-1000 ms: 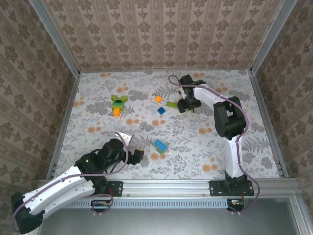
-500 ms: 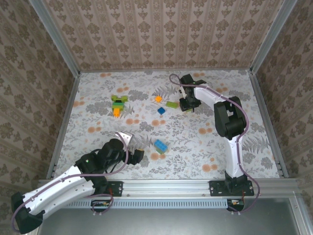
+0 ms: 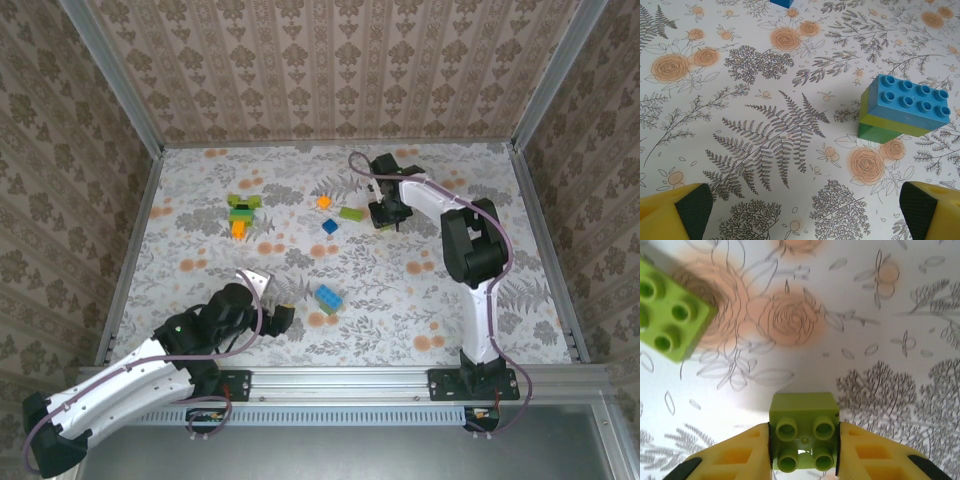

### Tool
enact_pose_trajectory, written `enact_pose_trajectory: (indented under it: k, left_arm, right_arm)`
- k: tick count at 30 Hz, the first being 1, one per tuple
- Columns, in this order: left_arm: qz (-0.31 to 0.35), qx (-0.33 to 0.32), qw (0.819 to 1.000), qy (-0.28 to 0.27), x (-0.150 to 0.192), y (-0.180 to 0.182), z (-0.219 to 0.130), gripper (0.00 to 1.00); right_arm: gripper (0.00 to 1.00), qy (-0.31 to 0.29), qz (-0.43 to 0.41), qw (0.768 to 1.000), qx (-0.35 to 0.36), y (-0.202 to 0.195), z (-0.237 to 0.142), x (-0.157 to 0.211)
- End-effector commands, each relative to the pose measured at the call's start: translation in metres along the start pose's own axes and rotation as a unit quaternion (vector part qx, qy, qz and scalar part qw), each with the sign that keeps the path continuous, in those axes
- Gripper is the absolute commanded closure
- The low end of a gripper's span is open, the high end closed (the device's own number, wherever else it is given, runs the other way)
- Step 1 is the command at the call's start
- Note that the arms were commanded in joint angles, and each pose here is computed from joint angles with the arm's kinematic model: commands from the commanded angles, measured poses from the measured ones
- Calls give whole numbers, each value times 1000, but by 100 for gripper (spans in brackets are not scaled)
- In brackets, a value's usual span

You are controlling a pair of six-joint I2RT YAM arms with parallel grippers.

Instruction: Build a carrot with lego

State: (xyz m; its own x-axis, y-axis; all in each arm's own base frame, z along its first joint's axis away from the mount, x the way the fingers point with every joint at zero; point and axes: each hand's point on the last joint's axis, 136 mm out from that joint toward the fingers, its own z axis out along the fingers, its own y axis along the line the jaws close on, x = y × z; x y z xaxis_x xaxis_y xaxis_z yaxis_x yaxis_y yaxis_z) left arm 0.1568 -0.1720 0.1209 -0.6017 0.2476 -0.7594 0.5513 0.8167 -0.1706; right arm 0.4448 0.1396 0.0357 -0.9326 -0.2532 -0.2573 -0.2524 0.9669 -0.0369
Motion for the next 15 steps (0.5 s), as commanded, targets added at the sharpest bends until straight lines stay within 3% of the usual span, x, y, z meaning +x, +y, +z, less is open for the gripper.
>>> enact_pose_trajectory:
  k: [1, 15]
  left_arm:
    - [9, 5, 1000, -7, -1, -2, -1, 1]
    - [9, 4, 1000, -7, 0, -1, -1, 1]
  right_arm:
    - [70, -6, 1, 1000, -14, 11, -28, 11]
    - [70, -17, -126, 986, -107, 132, -142, 103]
